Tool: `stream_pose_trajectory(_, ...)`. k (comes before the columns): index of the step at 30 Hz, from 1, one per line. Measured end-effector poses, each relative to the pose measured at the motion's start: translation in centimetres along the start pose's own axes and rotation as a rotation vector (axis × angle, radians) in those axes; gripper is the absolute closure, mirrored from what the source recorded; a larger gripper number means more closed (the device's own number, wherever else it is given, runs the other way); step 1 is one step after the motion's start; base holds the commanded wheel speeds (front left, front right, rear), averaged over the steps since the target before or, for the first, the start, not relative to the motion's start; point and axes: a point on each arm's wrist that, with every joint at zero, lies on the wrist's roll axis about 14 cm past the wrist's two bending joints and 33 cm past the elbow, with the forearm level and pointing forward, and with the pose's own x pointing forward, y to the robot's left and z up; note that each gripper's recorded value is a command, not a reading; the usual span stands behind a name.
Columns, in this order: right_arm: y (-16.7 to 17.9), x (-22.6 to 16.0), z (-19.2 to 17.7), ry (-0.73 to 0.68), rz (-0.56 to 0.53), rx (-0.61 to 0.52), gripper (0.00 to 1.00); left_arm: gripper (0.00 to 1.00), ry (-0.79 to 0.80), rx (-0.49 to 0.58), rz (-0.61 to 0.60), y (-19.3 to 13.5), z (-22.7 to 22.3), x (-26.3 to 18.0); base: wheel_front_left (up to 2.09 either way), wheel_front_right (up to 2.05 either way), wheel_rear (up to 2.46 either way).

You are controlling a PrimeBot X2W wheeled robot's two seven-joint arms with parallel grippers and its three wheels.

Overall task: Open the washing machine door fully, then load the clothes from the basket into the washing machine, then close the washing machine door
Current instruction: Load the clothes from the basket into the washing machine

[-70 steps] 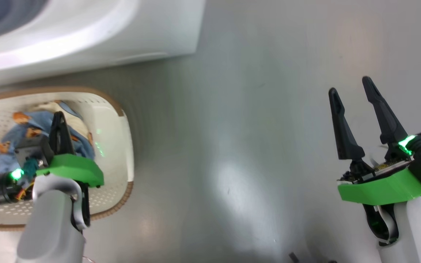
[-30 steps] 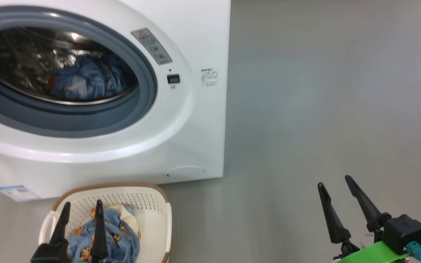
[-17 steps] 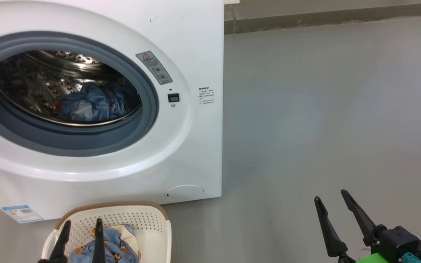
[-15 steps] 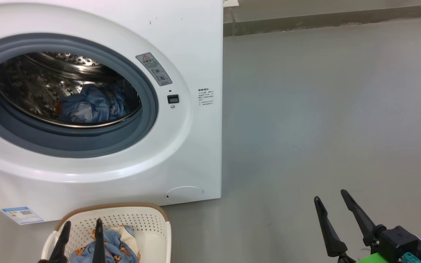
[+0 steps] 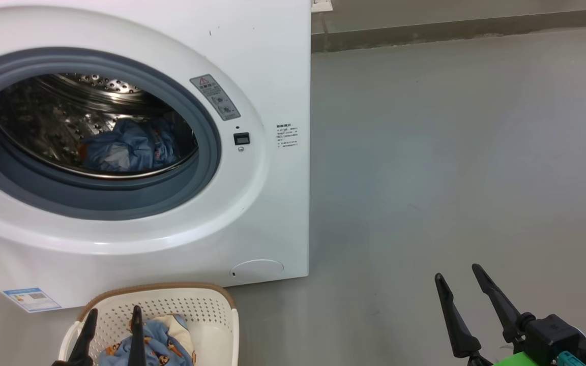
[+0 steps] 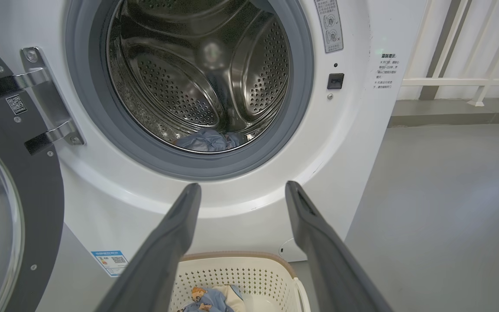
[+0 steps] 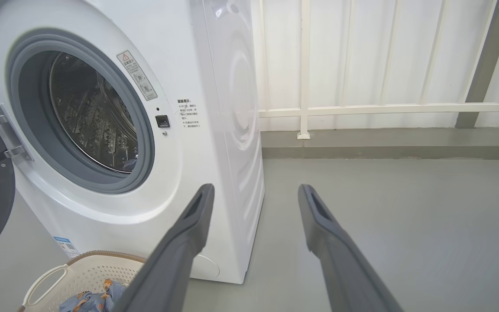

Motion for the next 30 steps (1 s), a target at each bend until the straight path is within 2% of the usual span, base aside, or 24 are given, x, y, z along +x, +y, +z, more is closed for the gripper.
stream_pose_trajectory(13,0.8,0.5,-0.7,0.019,0.023,0.01,0.0,0.0,0.04,-0.003,0.026,0.4,-1.1,-0.1,0.0,0.0,0.0)
stream_pose_trajectory(23,0.6,1.5,-2.8,0.078,0.028,0.021,0.0,0.0,0.285,0.073,0.008,0.2,-8.0,-0.1,0.0,0.0,0.0)
stream_pose_trajectory(30,0.1,4.3,-3.8,0.083,0.043,0.017,0.0,0.0,0.431,0.113,-0.028,-0.5,-12.6,1.8,0.0,0.0,0.0)
